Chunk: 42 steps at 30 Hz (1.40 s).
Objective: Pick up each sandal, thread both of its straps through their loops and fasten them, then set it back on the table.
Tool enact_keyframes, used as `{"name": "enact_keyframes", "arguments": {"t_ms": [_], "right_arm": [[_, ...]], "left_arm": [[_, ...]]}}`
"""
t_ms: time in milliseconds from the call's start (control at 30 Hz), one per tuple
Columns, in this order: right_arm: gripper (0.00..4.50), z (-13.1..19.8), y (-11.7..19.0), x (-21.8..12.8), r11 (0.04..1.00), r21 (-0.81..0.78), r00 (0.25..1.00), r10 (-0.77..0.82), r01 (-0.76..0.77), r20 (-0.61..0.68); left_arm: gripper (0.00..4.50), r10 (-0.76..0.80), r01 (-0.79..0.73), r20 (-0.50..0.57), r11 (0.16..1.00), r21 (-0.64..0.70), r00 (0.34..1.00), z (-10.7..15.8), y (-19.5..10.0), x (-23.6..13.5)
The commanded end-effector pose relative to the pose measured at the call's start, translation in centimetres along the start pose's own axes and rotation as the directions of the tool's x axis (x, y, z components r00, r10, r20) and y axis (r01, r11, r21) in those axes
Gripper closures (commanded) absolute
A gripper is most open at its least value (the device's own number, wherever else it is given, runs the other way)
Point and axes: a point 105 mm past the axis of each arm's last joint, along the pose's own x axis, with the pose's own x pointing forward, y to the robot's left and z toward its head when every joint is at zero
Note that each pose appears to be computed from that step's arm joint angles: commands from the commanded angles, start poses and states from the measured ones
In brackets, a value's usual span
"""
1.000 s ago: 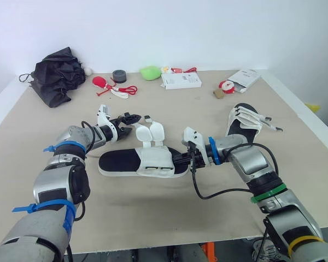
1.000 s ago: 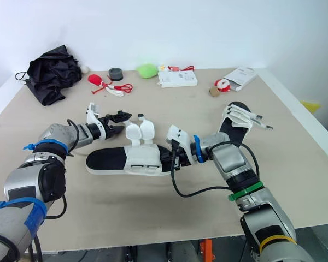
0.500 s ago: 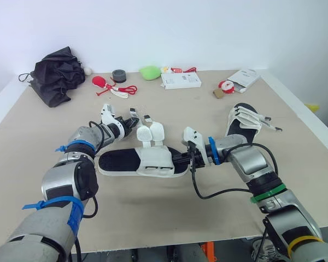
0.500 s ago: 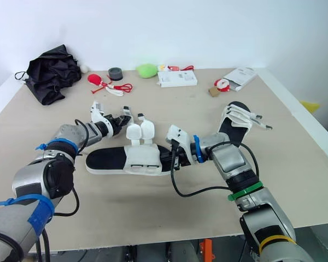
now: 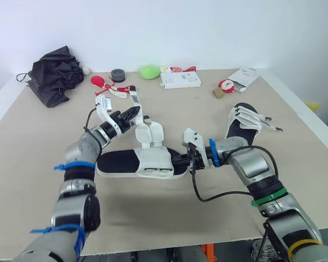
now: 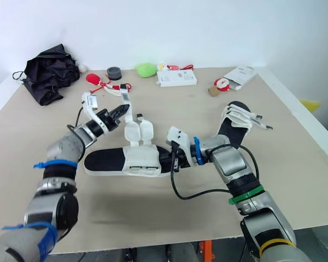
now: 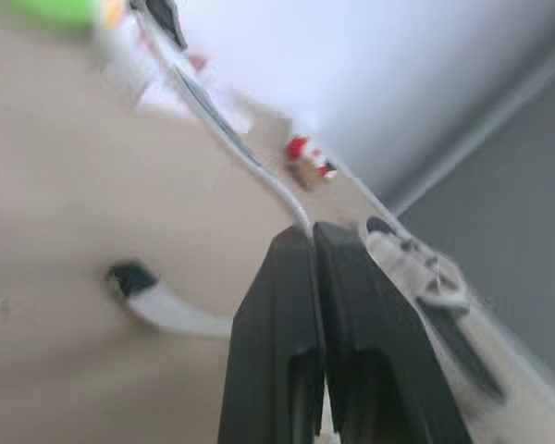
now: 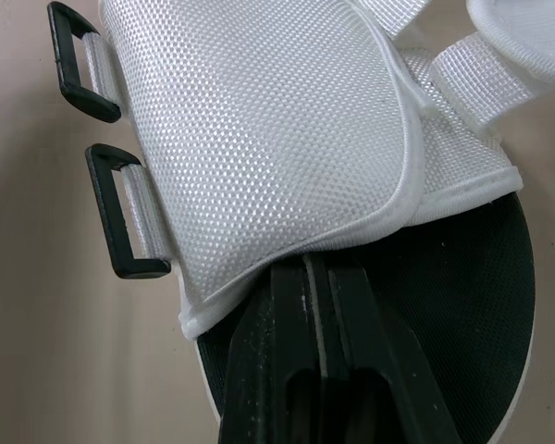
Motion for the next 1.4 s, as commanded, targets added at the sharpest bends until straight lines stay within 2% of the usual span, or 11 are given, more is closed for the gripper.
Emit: {"name": "enact_keyframes", "arguments": {"t_ms": [33,233,367,567,633,800,933,1033,1100,1233,1400], "right_arm": [[4.5,-1.9,0.6,0.7,0.997,0.072,0.999,0.001,0.002,-0.041],[4.5,-2.3,1.6,1.1,0.996,0.084,0.999,0.015,-0.012,-0.036],[4.5,-2.3,1.9,1.3,0.996,0.086,0.999,0.022,-0.019,-0.037],[4.5,-2.2,1.9,1.3,0.996,0.083,0.999,0.027,-0.023,-0.038],[4.5,-2.1,1.9,1.4,0.996,0.082,0.999,0.028,-0.025,-0.037],[4.5,-2.0,1.9,1.3,0.996,0.08,0.999,0.03,-0.027,-0.036],[4.5,-2.1,1.9,1.3,0.997,0.079,0.999,0.031,-0.028,-0.041],[4.5,-1.9,1.7,1.1,0.997,0.078,0.999,0.026,-0.023,-0.04],[4.5,-1.8,1.6,1.1,0.997,0.078,0.999,0.026,-0.023,-0.038],[4.5,-1.8,1.8,1.1,0.996,0.083,0.999,0.035,-0.032,-0.036],[4.5,-1.6,2.2,1.1,0.995,0.088,0.998,0.047,-0.044,-0.031]], "left_arm": [[4.37,-0.263,0.237,0.039,0.916,0.324,0.964,2.5,-5.4,-0.3],[4.37,-0.546,0.486,-0.192,0.465,0.74,0.815,0.6,-10.8,-3.2],[4.37,-0.598,0.553,-0.349,0.195,0.81,0.721,-0.8,-11.1,-5.3],[4.37,-0.593,0.641,-0.523,-0.013,0.767,0.613,-2.8,-10.1,-8.4],[3.83,-0.57,0.677,-0.567,-0.027,0.736,0.594,-3.6,-9.4,-9.3],[1.71,-0.544,0.707,-0.573,0.056,0.705,0.614,-3.8,-8.5,-9.7],[1.71,-0.549,0.719,-0.5,0.309,0.623,0.669,-2.6,-8.8,-10.1],[1.71,-0.533,0.728,-0.498,0.546,0.415,0.684,-2.2,-9.1,-11.3],[1.71,-0.538,0.704,-0.544,0.695,0.146,0.644,-2.7,-9.8,-13.3],[1.71,-0.524,0.602,-0.642,0.789,-0.12,0.56,-4.4,-10.6,-16.4],[1.71,-0.442,0.526,-0.69,0.844,-0.104,0.573,-6.8,-10.2,-16.8]]}}
